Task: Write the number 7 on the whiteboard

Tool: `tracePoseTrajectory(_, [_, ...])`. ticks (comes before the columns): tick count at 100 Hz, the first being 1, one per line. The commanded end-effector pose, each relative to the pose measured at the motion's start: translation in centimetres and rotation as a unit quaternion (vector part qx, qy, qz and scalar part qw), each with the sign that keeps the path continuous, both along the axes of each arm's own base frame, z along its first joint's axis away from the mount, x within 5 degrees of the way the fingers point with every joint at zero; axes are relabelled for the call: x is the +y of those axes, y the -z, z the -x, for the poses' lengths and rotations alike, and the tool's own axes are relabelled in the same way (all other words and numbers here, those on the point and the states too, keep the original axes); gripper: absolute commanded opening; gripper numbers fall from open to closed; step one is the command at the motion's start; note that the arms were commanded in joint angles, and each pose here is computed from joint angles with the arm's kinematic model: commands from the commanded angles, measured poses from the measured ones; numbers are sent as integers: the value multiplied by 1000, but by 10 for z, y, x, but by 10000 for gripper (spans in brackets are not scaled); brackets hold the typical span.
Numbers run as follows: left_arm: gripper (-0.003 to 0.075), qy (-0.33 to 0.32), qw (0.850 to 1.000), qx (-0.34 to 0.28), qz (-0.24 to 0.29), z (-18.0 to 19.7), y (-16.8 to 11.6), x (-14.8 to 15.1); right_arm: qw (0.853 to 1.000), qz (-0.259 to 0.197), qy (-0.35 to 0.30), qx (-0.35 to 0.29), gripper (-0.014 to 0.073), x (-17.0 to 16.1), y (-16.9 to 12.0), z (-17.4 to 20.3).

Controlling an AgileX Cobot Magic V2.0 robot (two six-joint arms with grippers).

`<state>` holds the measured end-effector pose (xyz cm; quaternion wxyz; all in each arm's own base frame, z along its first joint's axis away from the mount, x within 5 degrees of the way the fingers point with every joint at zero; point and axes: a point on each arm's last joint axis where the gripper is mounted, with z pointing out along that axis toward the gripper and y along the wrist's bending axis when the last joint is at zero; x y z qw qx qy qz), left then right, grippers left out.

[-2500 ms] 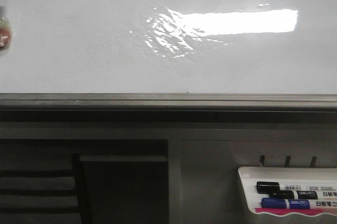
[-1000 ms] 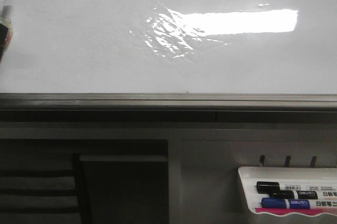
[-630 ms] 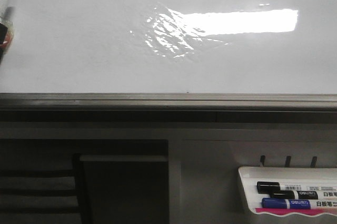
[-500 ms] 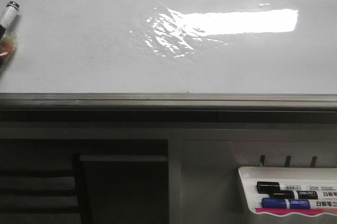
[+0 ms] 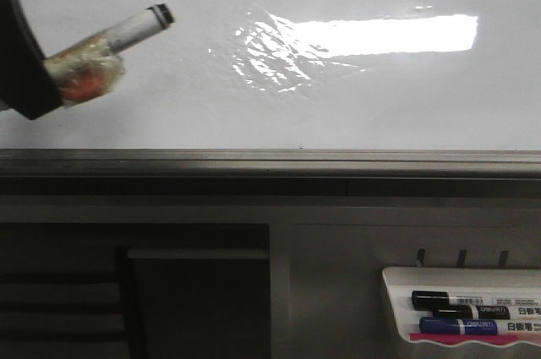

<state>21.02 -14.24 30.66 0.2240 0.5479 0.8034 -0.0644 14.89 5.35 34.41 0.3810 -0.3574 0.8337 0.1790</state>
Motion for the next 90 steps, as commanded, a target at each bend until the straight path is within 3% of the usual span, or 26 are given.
tracePoseTrajectory(1, [-20,64,996,-47,29,12,-19,-21,995,-30,-78,-54,468,12,-17,-12])
tracePoseTrajectory(20, [-20,128,987,-82,56,31,-26,-52,984,-8,-153,-90,468,36,-18,-29])
tracePoseTrajectory(44, [-20,140,984,-91,65,36,-28,-58,972,-7,-197,-128,463,83,-8,-38])
tracePoseTrajectory(64, [-20,140,984,-91,65,36,-28,-58,962,2,-225,-153,363,119,5,-42])
tracePoseTrajectory(90, [-20,140,984,-91,65,36,-28,-58,963,8,-224,-148,260,129,15,-49])
